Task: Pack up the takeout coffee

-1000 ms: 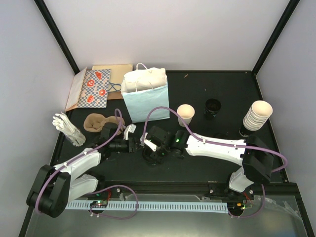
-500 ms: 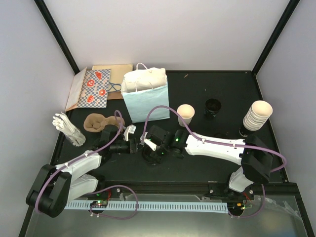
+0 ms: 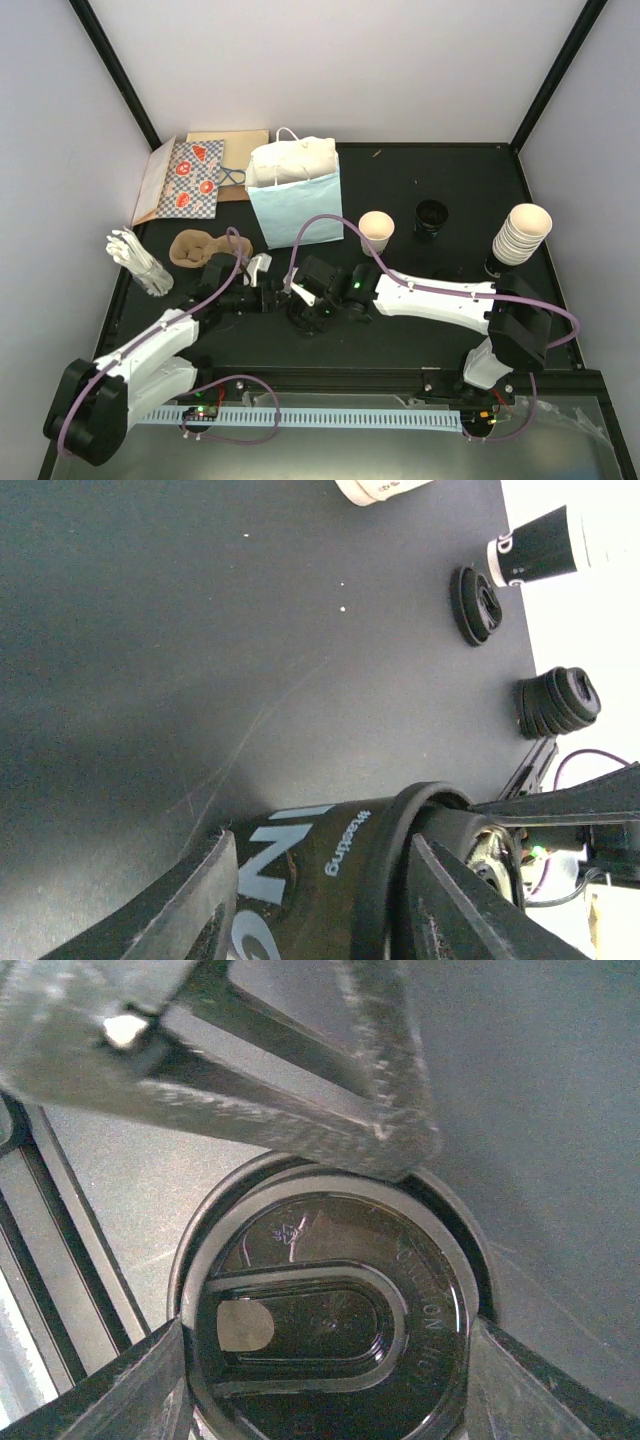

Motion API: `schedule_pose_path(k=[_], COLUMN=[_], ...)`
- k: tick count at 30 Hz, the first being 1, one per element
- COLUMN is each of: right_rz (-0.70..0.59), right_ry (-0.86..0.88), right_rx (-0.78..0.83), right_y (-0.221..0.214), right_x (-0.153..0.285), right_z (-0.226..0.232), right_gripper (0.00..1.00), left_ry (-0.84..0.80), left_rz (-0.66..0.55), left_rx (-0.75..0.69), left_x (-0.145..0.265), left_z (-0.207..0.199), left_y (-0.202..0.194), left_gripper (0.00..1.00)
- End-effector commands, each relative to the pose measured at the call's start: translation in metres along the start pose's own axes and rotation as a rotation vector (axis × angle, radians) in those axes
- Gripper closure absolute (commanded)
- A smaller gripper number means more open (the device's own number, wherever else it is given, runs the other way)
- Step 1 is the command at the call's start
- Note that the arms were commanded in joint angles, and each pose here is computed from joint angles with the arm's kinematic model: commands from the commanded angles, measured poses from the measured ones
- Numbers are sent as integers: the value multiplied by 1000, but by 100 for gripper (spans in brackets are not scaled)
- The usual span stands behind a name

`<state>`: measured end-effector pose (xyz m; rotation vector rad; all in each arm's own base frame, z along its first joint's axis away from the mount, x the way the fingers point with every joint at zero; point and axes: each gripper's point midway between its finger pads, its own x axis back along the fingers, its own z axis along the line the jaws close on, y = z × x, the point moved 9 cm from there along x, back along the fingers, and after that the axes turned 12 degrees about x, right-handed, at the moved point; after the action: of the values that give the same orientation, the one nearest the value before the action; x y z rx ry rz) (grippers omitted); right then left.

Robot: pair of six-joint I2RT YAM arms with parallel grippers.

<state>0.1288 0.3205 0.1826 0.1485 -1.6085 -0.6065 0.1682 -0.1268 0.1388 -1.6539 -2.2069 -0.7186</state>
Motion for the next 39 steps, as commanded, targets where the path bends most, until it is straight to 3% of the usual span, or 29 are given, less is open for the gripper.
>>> schedule_pose_path(k=[1, 6, 17, 30, 39], right_rz=[389, 353, 285, 303, 315], right_ry=[19, 14, -28, -55, -66], right_rx=[-90, -138, -272, -228, -192], right_y=[-71, -63, -44, -39, -36], right_x=[-38, -34, -29, -30, -32], right_z=[9, 9, 6, 13, 18], right_gripper=[35, 35, 35, 35, 35], left_ry=[51, 34, -56, -55, 65], left_rz=[-34, -61, 8, 85, 101], left_rx=[9, 14, 135, 197, 258], left_x=[16, 29, 31, 24, 14], left_z=[-13, -20, -5, 10, 35], left_y=[-1, -8, -35, -51, -58], left_gripper=[48, 45, 52, 59, 68])
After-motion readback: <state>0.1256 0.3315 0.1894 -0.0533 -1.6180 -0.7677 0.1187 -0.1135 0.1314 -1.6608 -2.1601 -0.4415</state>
